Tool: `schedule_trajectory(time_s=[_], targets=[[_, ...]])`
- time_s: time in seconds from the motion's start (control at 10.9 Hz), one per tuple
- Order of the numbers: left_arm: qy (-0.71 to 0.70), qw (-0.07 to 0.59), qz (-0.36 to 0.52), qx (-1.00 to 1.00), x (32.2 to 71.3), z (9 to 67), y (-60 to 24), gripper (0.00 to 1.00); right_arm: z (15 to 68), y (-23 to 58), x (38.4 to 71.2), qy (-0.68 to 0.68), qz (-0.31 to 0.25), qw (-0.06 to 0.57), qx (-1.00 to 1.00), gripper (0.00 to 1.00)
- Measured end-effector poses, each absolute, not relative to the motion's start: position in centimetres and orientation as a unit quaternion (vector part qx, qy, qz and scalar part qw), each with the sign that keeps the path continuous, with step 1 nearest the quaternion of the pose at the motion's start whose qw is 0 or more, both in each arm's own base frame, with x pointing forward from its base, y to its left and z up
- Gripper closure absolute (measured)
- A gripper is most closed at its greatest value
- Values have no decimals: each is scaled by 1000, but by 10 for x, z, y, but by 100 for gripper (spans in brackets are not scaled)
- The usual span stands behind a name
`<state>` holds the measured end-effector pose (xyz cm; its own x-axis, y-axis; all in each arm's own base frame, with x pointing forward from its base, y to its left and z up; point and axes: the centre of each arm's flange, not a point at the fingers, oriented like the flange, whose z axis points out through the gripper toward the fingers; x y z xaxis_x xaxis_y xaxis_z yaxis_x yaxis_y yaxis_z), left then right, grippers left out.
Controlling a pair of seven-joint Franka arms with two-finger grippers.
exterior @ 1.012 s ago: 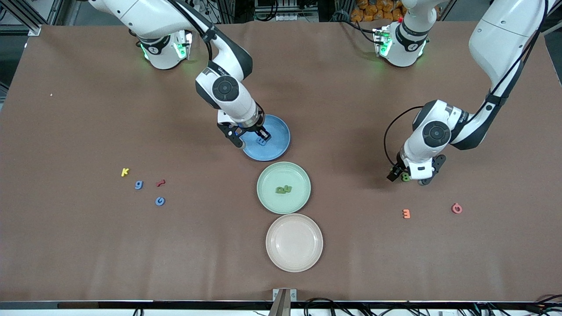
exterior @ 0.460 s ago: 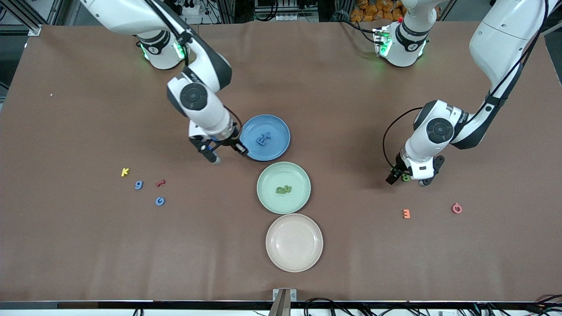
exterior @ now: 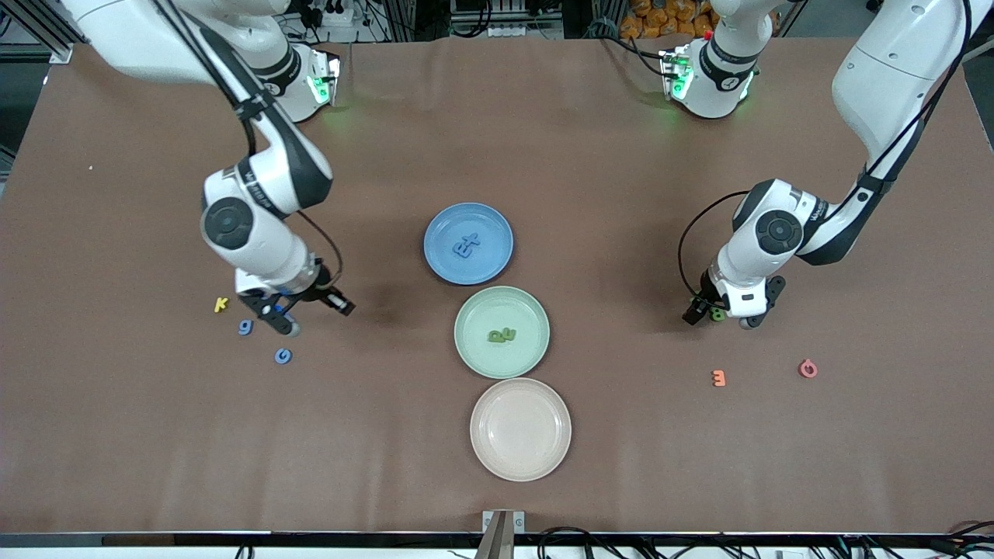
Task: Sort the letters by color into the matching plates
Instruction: 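Grasp the Z with the left gripper while the right gripper reaches the 6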
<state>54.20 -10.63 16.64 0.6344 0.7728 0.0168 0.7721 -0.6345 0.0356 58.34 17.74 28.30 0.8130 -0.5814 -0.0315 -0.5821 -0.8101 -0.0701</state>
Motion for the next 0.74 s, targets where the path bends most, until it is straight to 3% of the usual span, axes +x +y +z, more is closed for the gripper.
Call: schedule_trajectory(time_s=[0.09, 0.37, 0.46, 0.74], targets=[[427, 13, 16, 904, 542, 167, -107, 13, 280, 148, 592, 291, 2, 34, -956, 48], [425, 18, 23, 905, 545, 173, -109, 54, 272, 52, 610, 237, -1, 34, -971, 48], [424, 18, 24, 905, 545, 174, -109, 61, 268, 27, 612, 210, -1, 30, -977, 48], [420, 22, 30, 907, 549, 179, -113, 64, 253, -37, 610, 114, 0, 5, -993, 46]])
